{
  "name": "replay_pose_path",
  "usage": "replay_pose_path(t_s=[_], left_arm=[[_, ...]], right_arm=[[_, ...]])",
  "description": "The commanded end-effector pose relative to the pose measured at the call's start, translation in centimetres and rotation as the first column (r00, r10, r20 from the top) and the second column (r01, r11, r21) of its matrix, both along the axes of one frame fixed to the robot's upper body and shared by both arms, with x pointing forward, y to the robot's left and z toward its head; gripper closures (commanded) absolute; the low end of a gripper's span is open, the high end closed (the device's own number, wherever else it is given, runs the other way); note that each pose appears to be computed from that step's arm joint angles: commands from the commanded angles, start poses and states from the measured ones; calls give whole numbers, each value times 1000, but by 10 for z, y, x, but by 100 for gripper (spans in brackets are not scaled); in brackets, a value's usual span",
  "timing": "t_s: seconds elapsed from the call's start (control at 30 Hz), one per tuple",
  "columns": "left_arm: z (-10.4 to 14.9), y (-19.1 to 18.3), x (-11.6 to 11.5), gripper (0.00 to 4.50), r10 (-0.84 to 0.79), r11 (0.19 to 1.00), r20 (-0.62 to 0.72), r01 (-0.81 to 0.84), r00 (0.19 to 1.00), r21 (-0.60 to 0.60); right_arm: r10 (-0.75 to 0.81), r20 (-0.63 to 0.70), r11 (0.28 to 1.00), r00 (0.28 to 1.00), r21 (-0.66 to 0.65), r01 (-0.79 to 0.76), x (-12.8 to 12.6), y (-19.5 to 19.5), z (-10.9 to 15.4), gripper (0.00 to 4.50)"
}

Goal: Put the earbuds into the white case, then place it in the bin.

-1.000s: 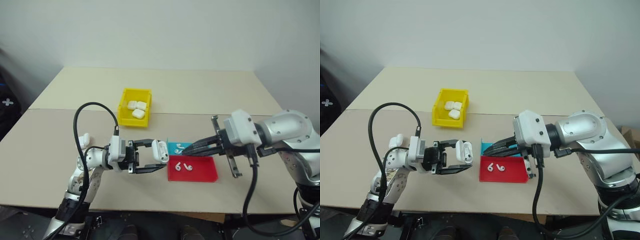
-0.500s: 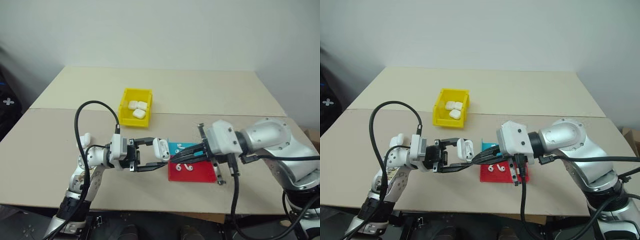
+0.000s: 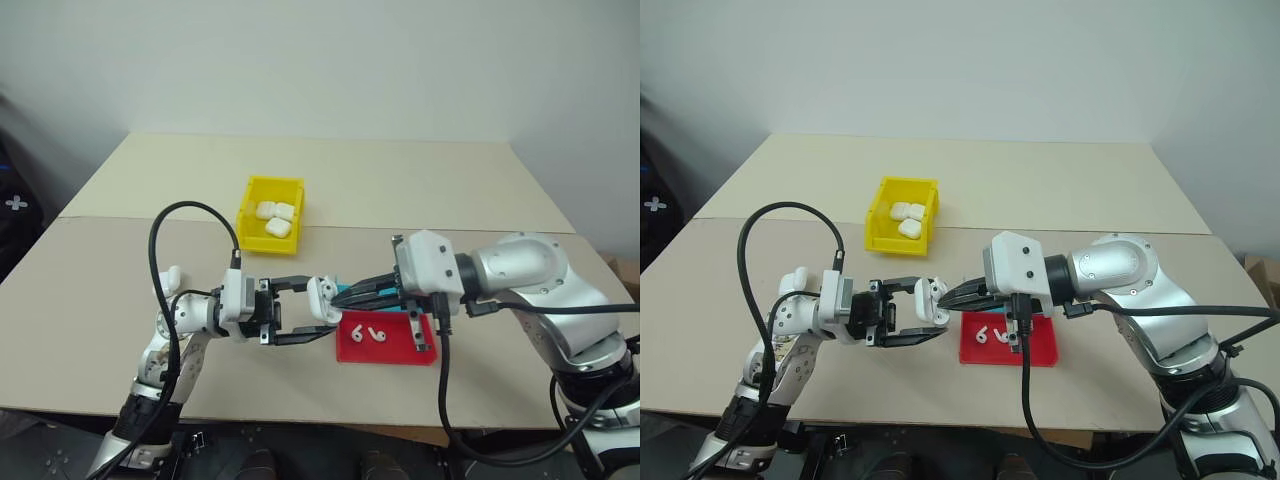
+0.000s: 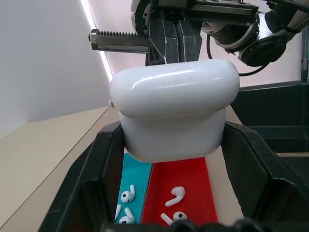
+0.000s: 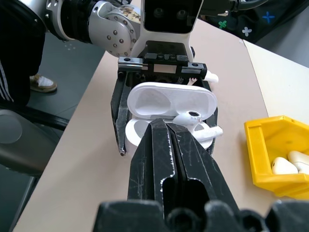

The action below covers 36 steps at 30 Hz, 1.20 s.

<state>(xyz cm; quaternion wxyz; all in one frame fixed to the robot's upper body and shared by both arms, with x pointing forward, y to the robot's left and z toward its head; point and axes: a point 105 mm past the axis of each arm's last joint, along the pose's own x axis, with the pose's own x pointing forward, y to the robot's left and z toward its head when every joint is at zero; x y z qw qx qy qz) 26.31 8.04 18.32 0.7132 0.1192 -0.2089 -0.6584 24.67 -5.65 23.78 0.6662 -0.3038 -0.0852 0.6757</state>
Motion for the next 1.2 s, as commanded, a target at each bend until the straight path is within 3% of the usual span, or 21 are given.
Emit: replay_pose_path(t_s=[0.03, 0.43, 0.77, 0.9, 1.03, 1.17, 1.2], left_arm=[[8, -2, -7, 173, -25, 1000, 39, 26, 999, -13], [4, 4, -9, 173, -21, 1000, 44, 21, 999, 5], [-5, 42, -14, 173, 161, 986, 8, -161, 987, 43], [-20, 61, -22, 173, 205, 971, 4, -204, 979, 124], [-44, 72, -31, 173, 197, 956, 16, -196, 980, 217], [-46, 67, -30, 173, 190, 961, 32, -193, 981, 201], [-43, 63, -29, 173, 190, 965, 35, -193, 981, 179]], right_arm=[[5, 63, 1000, 998, 20, -6, -1, 2, 13, 444], [-56, 88, 997, 995, 58, 51, 13, 7, 17, 444], [-144, 129, 988, 981, 66, 136, 20, -6, 22, 444], [-195, 119, 976, 973, -72, 204, 20, -28, 5, 444], [-150, 64, 913, 987, -375, 163, 2, -53, -28, 444], [-195, 29, 872, 980, -453, 186, 2, -54, -36, 444], [-205, 27, 867, 978, -459, 195, 3, -51, -37, 426]])
